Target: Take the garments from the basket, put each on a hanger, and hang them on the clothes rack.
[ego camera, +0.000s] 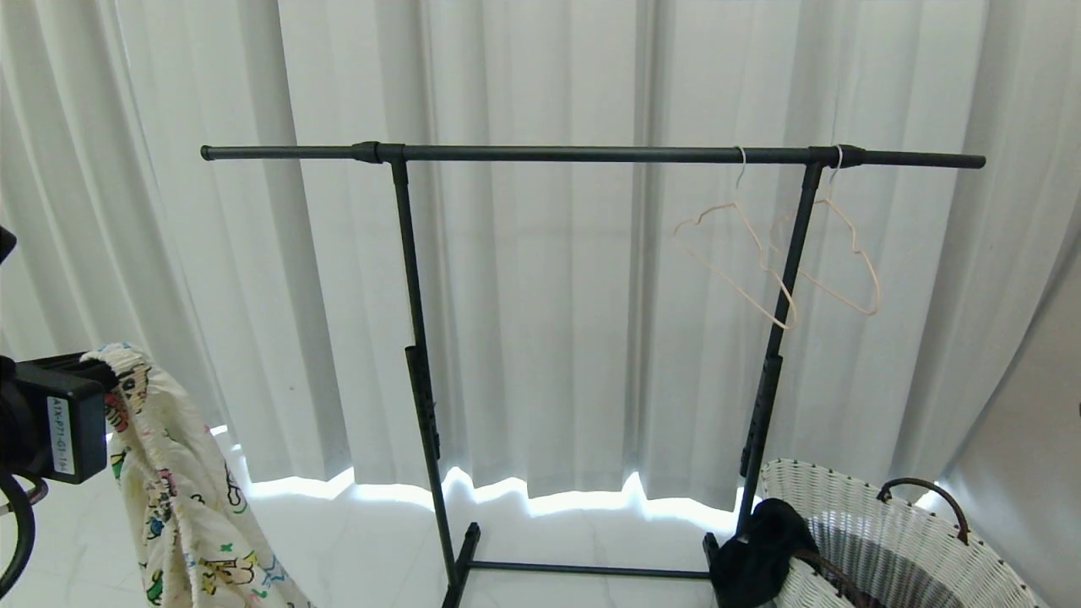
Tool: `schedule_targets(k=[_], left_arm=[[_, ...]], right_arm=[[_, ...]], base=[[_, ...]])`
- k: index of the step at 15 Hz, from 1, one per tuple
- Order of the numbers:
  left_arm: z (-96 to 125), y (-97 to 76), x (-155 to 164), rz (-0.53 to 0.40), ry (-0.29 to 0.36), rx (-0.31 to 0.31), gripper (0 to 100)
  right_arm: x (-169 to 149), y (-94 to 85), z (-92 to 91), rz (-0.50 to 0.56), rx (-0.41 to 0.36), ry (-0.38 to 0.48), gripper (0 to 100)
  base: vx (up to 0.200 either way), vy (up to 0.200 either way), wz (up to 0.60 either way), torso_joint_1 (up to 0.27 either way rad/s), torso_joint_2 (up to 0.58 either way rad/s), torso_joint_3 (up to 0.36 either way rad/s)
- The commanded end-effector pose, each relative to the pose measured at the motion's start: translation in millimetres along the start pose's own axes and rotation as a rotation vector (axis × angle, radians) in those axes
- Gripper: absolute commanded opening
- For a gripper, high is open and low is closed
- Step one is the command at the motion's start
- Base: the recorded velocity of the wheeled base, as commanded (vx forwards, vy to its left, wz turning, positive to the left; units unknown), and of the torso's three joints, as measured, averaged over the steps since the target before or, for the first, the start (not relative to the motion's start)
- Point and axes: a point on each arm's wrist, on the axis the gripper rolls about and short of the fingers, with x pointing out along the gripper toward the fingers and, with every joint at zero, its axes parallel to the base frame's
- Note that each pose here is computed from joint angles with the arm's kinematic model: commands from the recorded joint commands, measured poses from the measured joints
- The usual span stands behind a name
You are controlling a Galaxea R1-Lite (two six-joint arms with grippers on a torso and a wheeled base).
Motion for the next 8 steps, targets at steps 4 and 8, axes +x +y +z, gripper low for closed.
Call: schedule_targets(k=[4, 8], left_arm=[[-3.7, -1.7, 3.1, -0.004, 0.021, 0.007, 0], [-3.2, -1.4, 3.0, -0.002, 0.018, 0.004, 0]], right_arm=[[24.8, 2.0, 17.7, -0.005, 0.000, 0.022, 100], [28.1, 2.5, 21.3, 0.006, -0.001, 0.022, 100]], base=[[0.000, 0.000, 0.00, 0.212, -0.48, -0.281], [0.000, 0.000, 0.00, 0.226, -0.50, -0.275]])
